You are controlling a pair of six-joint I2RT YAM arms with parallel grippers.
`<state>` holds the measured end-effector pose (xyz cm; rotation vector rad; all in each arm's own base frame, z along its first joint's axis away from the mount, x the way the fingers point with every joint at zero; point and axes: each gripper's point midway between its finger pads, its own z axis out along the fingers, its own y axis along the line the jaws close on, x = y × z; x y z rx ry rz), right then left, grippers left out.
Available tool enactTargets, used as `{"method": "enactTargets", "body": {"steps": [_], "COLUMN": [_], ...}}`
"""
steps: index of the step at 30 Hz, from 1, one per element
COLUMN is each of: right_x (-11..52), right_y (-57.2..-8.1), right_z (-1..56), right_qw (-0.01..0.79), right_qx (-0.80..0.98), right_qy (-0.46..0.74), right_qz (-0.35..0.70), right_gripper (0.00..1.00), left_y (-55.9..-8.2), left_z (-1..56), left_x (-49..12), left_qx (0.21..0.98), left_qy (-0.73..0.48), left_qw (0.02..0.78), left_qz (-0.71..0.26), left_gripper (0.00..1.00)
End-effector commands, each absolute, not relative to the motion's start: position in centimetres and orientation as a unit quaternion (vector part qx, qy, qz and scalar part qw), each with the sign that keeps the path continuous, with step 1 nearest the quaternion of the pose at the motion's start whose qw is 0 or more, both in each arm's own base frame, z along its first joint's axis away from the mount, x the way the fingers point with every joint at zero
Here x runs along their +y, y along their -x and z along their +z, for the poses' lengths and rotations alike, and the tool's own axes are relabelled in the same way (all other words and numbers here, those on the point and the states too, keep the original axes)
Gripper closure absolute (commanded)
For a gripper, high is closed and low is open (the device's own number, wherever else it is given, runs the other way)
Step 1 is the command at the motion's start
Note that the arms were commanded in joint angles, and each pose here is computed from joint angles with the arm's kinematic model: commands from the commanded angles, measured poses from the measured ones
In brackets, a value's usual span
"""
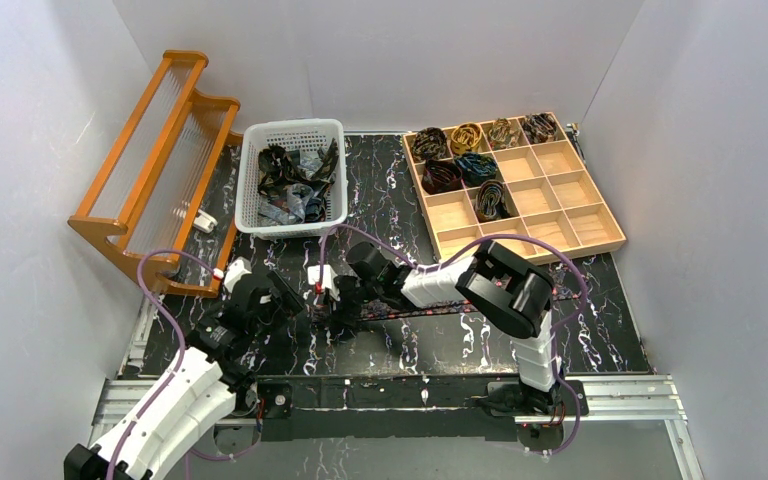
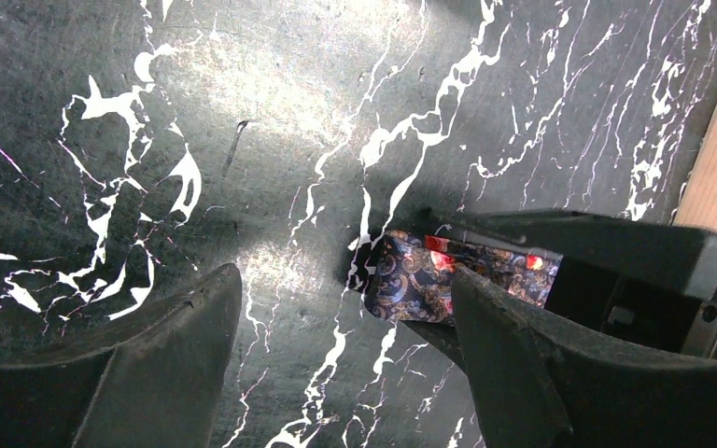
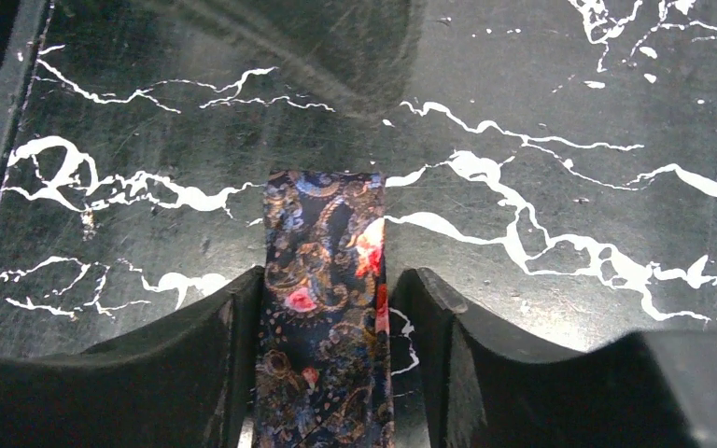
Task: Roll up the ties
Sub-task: Roll the tie at the center of the board.
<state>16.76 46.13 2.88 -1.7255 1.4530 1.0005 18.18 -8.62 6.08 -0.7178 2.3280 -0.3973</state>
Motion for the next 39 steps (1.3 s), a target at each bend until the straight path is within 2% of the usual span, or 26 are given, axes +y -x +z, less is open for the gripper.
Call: {"method": "enactTargets", "body": {"steps": [1, 5, 12, 13, 16, 17, 22, 25, 27, 30, 35, 39], "right_x": [45.1, 44.8, 45.7, 45.8, 46.2, 46.3, 45.0, 42.1, 39.8, 37.7, 38.6, 39.0], "right_y": [-16.2, -16.0, -16.6, -16.6, -17.0, -17.1, -18.5, -21.0, -22.2, -22.5, -21.4, -20.3], "right_z": [2.9, 2.0, 2.3, 2.7, 5.2, 6.3, 11.6, 13.8, 14.9, 14.0, 13.0, 12.6], "right_qw": [0.337, 0.318, 0.324, 0.326, 0.356, 0.370, 0.448, 0.503, 0.508, 0.438, 0.333, 0.308], "right_qx": [0.525, 0.535, 0.547, 0.548, 0.545, 0.546, 0.575, 0.645, 0.690, 0.773, 0.835, 0.831], "right_qy": [0.685, 0.687, 0.673, 0.670, 0.652, 0.643, 0.563, 0.434, 0.328, 0.223, 0.194, 0.164], "right_qz": [0.376, 0.374, 0.378, 0.380, 0.388, 0.391, 0.389, 0.378, 0.397, 0.401, 0.393, 0.433], "right_gripper": [0.38, 0.52, 0.54, 0.51, 0.26, 0.20, 0.02, 0.01, 0.01, 0.01, 0.01, 0.01], "left_y": [-18.3, -18.5, -17.7, -17.6, -17.3, -17.3, -17.7, -17.7, -17.7, -18.1, -18.0, -17.8], "left_z": [6.6, 6.3, 4.9, 4.8, 4.5, 4.5, 4.5, 4.2, 4.1, 4.2, 3.7, 3.3], "left_x": [-8.0, -8.6, -9.3, -9.4, -9.5, -9.5, -9.5, -9.8, -9.9, -10.5, -11.8, -11.9], "left_qx": [0.883, 0.882, 0.886, 0.885, 0.885, 0.884, 0.880, 0.884, 0.885, 0.881, 0.884, 0.889], "left_qy": [0.288, 0.287, 0.284, 0.284, 0.284, 0.283, 0.282, 0.273, 0.266, 0.261, 0.248, 0.243], "left_qw": [0.340, 0.338, 0.320, 0.319, 0.317, 0.318, 0.329, 0.325, 0.325, 0.329, 0.313, 0.304], "left_qz": [-0.145, -0.159, -0.179, -0.183, -0.190, -0.193, -0.195, -0.197, -0.200, -0.217, -0.242, -0.240], "left_gripper": [0.20, 0.20, 0.20, 0.20, 0.20, 0.19, 0.18, 0.18, 0.18, 0.19, 0.24, 0.27]}}
